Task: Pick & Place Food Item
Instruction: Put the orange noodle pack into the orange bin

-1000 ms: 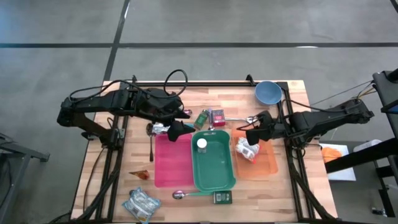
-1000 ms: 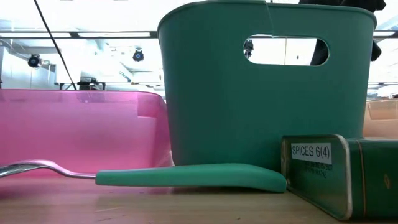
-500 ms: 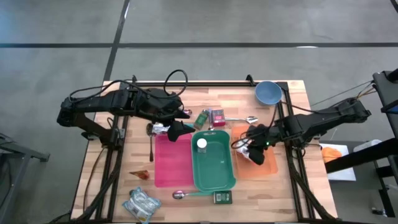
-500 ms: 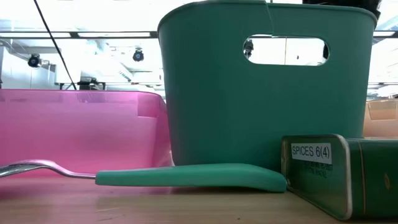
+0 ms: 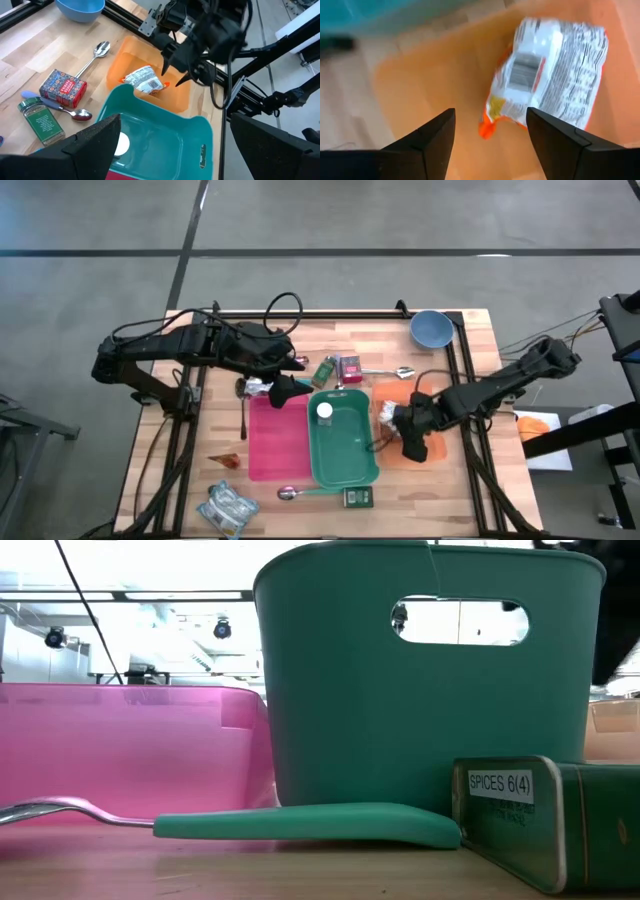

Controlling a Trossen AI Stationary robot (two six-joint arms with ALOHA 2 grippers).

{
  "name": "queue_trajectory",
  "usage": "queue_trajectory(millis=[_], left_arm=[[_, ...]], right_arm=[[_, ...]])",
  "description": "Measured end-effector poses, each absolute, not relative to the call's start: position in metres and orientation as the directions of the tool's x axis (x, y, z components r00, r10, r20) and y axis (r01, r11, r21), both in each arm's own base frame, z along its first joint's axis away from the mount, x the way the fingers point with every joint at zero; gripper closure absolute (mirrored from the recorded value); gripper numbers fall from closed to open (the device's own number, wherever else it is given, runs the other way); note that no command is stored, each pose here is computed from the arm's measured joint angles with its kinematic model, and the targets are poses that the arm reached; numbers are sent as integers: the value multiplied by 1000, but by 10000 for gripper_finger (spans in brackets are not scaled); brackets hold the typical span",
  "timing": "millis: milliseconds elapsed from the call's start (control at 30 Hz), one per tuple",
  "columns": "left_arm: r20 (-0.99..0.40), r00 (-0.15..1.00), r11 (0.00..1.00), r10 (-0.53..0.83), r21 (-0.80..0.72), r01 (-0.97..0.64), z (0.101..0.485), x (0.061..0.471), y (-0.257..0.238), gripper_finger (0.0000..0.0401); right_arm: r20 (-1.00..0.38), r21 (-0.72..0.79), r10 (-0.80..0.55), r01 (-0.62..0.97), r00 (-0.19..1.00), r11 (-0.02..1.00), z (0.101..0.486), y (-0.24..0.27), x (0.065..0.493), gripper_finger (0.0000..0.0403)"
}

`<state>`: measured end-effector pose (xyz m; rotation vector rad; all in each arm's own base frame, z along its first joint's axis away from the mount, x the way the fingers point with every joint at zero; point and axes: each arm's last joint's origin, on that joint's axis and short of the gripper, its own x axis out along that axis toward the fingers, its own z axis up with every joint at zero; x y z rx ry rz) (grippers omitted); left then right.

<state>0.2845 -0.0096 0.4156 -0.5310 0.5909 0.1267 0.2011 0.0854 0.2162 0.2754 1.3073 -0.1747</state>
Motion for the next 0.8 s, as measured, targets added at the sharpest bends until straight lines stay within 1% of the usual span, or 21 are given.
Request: queue_trajectory(millis=[100, 333, 700, 800], left_arm=[[-561, 827, 859, -35, -440, -262, 416, 284, -10, 21], [-562, 827, 859, -35, -440, -262, 416, 284, -10, 21], [-583, 812, 859, -35, -432, -274, 413, 283, -10, 21], [-583, 812, 860, -35, -432, -273, 414, 283, -10, 21]], right_arm=[[-974, 26, -33, 258, 223, 966, 209, 97, 200, 161], [-953, -93, -172, 301, 250, 949, 203, 117, 208, 161], [-948, -213, -267, 280, 172, 936, 178, 135, 227, 161], [-940, -254, -304, 280, 153, 926, 174, 136, 230, 171]])
